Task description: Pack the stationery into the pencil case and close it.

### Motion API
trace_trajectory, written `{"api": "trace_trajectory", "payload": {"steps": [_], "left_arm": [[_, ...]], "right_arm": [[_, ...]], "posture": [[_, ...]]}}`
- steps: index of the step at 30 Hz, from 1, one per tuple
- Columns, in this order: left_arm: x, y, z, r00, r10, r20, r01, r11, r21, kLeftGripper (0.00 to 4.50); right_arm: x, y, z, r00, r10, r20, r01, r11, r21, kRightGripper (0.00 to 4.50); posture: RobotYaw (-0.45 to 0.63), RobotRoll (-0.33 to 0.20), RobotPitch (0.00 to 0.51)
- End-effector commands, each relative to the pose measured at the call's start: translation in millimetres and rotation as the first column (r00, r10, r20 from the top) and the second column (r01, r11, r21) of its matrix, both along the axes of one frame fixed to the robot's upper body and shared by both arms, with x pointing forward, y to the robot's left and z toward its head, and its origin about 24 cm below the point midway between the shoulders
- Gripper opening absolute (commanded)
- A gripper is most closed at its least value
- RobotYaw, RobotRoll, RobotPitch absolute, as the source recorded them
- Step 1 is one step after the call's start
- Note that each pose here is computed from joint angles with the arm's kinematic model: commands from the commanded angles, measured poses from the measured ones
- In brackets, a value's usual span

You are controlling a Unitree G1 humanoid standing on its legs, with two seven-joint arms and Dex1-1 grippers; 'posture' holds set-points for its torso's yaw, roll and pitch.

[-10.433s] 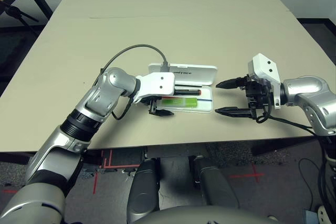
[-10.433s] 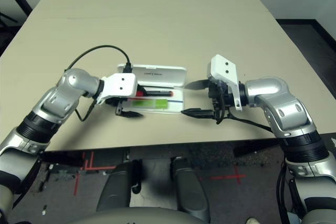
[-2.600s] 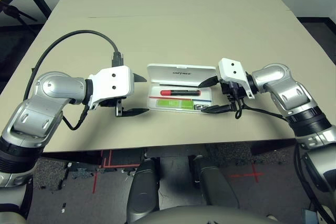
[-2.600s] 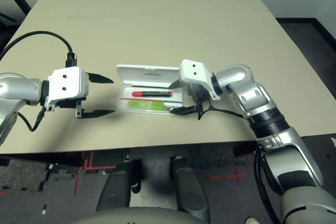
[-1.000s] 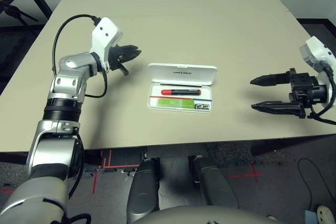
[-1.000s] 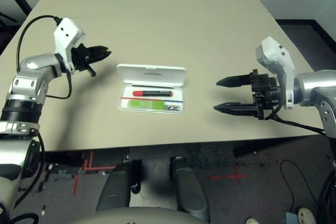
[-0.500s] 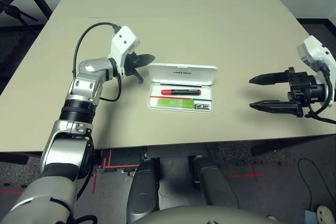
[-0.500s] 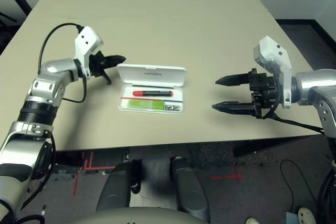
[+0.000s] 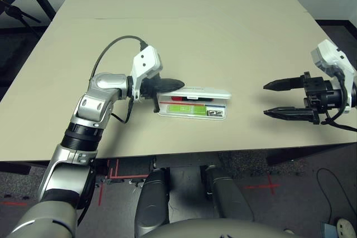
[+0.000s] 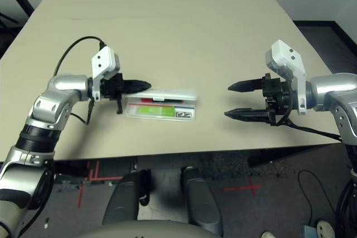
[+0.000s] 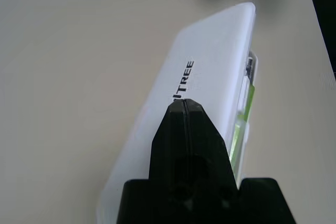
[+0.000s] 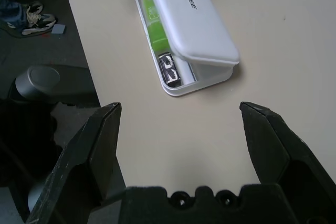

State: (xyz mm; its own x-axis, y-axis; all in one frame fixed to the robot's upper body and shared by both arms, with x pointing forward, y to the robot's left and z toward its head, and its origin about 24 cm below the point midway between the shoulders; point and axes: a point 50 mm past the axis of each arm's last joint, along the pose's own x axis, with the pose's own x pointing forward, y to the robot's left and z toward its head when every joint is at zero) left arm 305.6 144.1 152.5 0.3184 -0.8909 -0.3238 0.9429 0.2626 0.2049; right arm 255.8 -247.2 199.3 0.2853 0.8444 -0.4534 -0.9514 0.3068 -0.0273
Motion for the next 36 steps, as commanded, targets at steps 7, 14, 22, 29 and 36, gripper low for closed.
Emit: {"api": "trace_trajectory", "payload": {"steps": [7, 14, 22, 29, 36], "left_arm": [[-9.8, -9.4, -37.2, 0.998, -0.023, -0.051, 0.029, 0.992, 0.120, 0.01], [-12.0, -10.9, -54.8, 0.996, -0.031, -0.080, 0.045, 0.983, 0.176, 0.01], [-18.7, -13.7, -70.1, 0.989, -0.075, -0.126, 0.104, 0.965, 0.243, 0.01], [-21.4, -28.4, -74.3, 0.981, -0.137, -0.134, 0.169, 0.947, 0.273, 0.01], [-25.6, -40.0, -79.4, 0.969, -0.201, -0.145, 0.239, 0.915, 0.324, 0.01]], "right_arm": [[2.6, 0.2, -2.2, 1.000, 0.011, 0.001, -0.011, 0.999, -0.043, 4.50], [2.8, -0.3, -3.1, 1.000, 0.012, 0.003, -0.012, 0.999, -0.048, 4.50], [2.2, -2.1, -4.0, 1.000, 0.008, 0.001, -0.008, 0.998, -0.056, 4.50], [2.9, -3.7, -6.5, 1.000, 0.006, -0.006, -0.006, 0.998, -0.064, 4.50], [4.0, -2.9, -9.9, 1.000, 0.005, -0.004, -0.006, 0.998, -0.069, 4.50]], "posture": [[-0.08, 0.000, 0.176], [-0.09, 0.000, 0.175], [-0.09, 0.000, 0.179], [-0.09, 0.000, 0.185], [-0.09, 0.000, 0.189]]}}
